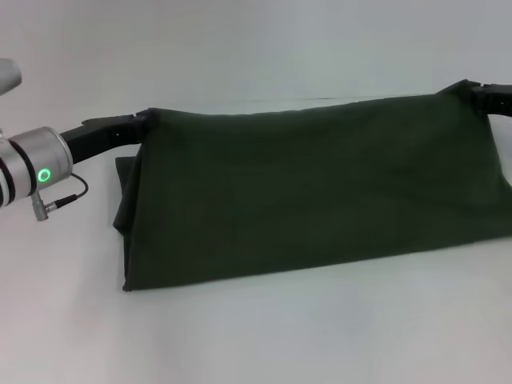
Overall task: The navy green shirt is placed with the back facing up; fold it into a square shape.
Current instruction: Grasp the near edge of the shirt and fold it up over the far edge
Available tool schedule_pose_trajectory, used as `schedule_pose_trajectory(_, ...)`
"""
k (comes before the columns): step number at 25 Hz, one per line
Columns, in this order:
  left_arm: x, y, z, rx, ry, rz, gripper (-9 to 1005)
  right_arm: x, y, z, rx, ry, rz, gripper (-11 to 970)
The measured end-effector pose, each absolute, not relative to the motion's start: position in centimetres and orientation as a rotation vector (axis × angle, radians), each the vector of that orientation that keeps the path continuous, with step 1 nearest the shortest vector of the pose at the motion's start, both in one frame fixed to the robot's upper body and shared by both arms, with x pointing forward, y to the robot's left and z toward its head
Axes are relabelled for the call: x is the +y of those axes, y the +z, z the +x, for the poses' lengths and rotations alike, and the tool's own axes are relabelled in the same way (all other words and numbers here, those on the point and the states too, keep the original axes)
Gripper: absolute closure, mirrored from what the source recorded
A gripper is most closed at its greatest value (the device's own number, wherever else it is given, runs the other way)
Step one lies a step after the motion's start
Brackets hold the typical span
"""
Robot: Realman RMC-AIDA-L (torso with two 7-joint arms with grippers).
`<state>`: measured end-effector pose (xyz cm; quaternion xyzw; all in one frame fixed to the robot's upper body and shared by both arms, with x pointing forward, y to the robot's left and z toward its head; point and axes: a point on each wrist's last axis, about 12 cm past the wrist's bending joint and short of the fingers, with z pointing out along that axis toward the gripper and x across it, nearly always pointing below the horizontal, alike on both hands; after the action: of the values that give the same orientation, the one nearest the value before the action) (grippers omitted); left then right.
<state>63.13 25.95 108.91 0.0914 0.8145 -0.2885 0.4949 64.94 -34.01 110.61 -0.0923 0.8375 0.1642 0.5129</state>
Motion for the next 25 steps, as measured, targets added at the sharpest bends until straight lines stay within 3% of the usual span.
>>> schedule_pose_trajectory(25, 24.3, 108.1, 64.1, 1.977, -0.591, 0.134, 986, -32.5, 110.2, 66.5, 2.004, 0.248, -0.227, 935)
